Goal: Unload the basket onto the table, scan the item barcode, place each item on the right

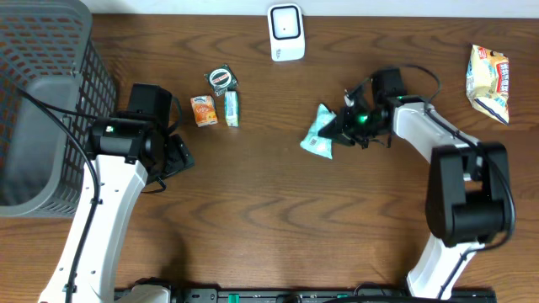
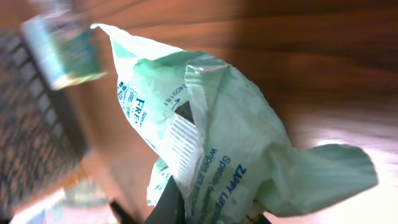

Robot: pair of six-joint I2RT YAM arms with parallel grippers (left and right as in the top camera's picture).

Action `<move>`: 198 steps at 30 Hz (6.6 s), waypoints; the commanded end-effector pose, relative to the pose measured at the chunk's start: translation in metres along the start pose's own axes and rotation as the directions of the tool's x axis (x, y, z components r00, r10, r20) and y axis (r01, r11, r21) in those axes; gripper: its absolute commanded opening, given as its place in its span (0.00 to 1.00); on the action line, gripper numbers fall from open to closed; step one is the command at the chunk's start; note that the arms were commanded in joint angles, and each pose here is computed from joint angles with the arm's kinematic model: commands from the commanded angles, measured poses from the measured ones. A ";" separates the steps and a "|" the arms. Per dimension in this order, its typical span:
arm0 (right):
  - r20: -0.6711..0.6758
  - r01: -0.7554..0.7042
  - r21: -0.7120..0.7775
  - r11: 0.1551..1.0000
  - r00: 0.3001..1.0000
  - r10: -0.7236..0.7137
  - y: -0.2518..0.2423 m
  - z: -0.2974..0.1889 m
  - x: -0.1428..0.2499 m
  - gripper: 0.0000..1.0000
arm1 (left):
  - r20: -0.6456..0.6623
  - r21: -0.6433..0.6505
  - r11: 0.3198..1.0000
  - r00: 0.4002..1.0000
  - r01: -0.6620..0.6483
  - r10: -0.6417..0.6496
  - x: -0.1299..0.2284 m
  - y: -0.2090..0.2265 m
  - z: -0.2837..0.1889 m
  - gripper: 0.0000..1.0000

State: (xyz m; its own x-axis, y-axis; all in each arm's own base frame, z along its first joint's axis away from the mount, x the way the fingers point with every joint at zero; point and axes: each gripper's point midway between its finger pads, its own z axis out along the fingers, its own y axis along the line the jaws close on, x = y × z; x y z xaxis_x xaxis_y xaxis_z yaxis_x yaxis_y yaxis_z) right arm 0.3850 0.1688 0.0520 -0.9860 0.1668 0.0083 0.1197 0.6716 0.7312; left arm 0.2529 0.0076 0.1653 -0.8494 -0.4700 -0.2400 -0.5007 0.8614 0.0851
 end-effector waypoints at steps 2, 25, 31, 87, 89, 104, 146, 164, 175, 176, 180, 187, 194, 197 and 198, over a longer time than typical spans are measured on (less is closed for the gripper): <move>0.046 0.329 -0.220 0.919 0.944 -0.327 0.085 -0.034 0.019 0.01 | -0.001 -0.013 1.000 1.000 0.007 -0.007 0.000 0.003 0.001 0.98; 0.186 0.676 -0.101 0.730 0.734 -0.653 0.172 -0.051 0.059 0.01 | -0.001 -0.013 1.000 1.000 0.007 -0.007 0.000 0.003 0.001 0.98; 0.178 0.670 -0.145 0.728 0.741 -0.647 0.176 -0.051 0.065 0.01 | -0.001 -0.013 1.000 1.000 0.007 -0.007 0.000 0.003 0.001 0.97; 0.164 0.652 -0.110 0.750 0.756 -0.633 0.168 -0.049 0.063 0.01 | -0.001 -0.013 1.000 1.000 0.007 -0.007 0.000 0.003 0.001 0.98; 0.164 0.652 -0.110 0.750 0.756 -0.633 0.168 -0.049 0.063 0.01 | -0.001 -0.013 1.000 1.000 0.007 -0.007 0.000 0.003 0.001 0.98; 0.153 0.641 -0.092 0.762 0.765 -0.625 0.163 -0.048 0.063 0.01 | -0.001 -0.013 1.000 1.000 0.007 -0.007 0.000 0.003 0.001 0.97; -0.123 0.175 0.984 0.030 0.793 -0.597 -0.041 -0.071 -0.022 0.05 | -0.001 -0.013 1.000 1.000 0.007 -0.007 0.000 0.003 0.001 0.97; -0.315 0.492 0.841 0.223 0.782 -0.539 -0.025 0.022 0.059 0.47 | -0.001 -0.013 1.000 1.000 0.007 -0.007 0.000 0.003 0.001 0.97; -0.256 0.378 0.918 0.118 0.795 -0.550 -0.006 -0.010 0.042 0.01 | -0.001 -0.013 1.000 1.000 0.007 -0.007 0.000 0.003 0.001 0.98; -0.254 0.364 0.927 0.094 0.791 -0.556 -0.006 -0.015 0.039 0.01 | -0.001 -0.013 1.000 1.000 0.007 -0.007 0.000 0.003 0.001 0.98; -0.241 0.275 0.961 -0.036 0.762 -0.601 -0.002 -0.038 0.022 0.01 | -0.001 -0.013 1.000 1.000 0.007 -0.007 0.000 0.003 0.001 0.98; -0.299 0.222 0.954 -0.201 0.753 -0.587 -0.031 -0.049 -0.001 0.01 | -0.001 -0.013 1.000 1.000 0.007 -0.007 0.000 0.003 0.001 0.98; -0.360 0.276 0.931 -0.238 0.799 -0.482 -0.075 -0.038 -0.001 0.09 | -0.001 -0.013 1.000 1.000 0.007 -0.007 0.000 0.003 0.001 0.98; -0.376 0.313 0.926 -0.209 0.795 -0.476 -0.074 -0.028 0.006 0.25 | -0.001 -0.013 1.000 1.000 0.007 -0.007 0.000 0.003 0.001 0.98; -0.382 0.333 0.924 -0.187 0.792 -0.476 -0.073 -0.022 0.011 0.25 | -0.001 -0.013 1.000 1.000 0.007 -0.007 0.000 0.003 0.001 0.98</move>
State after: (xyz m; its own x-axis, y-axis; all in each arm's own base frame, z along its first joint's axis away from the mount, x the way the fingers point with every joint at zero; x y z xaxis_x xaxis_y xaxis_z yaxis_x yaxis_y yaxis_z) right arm 0.3695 0.0933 0.0186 -0.8891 -0.4497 -0.0848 -0.2149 0.5738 -0.7903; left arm 0.2529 0.0076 0.1653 -0.8494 -0.4700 -0.2400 -0.5007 0.8614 0.0851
